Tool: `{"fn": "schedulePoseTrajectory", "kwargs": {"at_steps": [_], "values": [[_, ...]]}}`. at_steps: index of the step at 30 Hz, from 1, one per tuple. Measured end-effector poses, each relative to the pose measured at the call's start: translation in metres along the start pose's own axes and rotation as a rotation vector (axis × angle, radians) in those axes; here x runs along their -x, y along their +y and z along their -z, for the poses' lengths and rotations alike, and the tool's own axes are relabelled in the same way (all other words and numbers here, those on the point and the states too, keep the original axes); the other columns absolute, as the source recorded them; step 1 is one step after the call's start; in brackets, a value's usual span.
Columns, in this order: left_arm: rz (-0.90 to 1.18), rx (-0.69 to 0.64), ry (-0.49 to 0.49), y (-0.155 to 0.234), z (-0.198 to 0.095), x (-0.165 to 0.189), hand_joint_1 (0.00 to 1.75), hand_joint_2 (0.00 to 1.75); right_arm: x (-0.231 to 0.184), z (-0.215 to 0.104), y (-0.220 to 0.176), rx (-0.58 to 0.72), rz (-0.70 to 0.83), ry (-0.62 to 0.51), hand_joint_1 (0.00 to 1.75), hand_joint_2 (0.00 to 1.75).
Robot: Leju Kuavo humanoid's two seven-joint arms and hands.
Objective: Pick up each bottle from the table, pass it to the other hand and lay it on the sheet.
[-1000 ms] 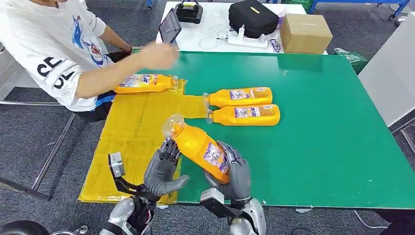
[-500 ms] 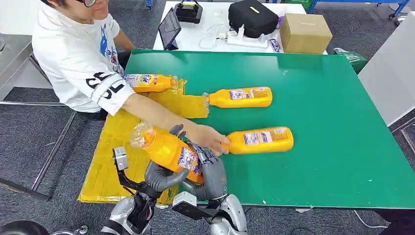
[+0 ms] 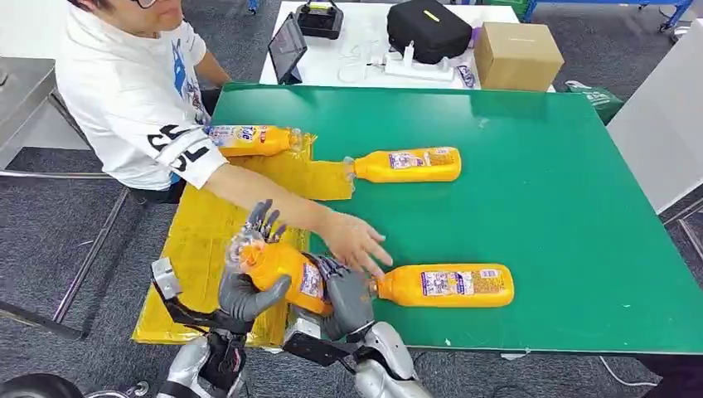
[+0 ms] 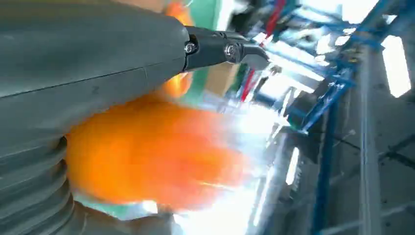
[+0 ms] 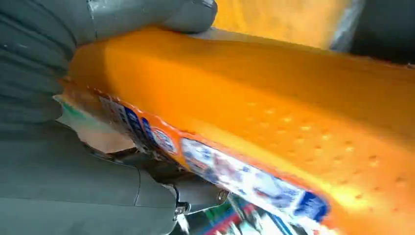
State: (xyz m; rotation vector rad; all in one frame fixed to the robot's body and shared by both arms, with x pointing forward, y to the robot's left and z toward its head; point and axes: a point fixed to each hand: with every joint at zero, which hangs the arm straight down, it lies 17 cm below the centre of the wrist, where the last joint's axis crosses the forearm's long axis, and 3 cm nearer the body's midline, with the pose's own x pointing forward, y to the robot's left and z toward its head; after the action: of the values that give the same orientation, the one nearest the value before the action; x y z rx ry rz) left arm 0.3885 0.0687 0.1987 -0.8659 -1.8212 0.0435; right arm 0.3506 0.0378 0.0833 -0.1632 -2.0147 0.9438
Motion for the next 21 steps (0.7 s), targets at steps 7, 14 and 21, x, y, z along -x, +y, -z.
{"fn": "schedulePoseTrajectory", "kwargs": {"at_steps": [7, 14, 21], "values": [[0.16, 0.103, 0.037, -0.025, 0.004, 0.014, 1.75, 1.75, 0.007, -0.003, -0.004, 0.025, 0.033, 0.037, 1.75, 1.75], [0.166, 0.159, 0.079, -0.035, 0.006, 0.026, 0.0, 1.75, 0.011, -0.005, -0.011, 0.058, 0.05, 0.051, 1.75, 1.75], [0.125, 0.157, 0.137, -0.031, -0.002, 0.042, 0.0, 1.75, 0.011, -0.008, -0.015, 0.085, 0.039, 0.048, 1.75, 1.75]]}}
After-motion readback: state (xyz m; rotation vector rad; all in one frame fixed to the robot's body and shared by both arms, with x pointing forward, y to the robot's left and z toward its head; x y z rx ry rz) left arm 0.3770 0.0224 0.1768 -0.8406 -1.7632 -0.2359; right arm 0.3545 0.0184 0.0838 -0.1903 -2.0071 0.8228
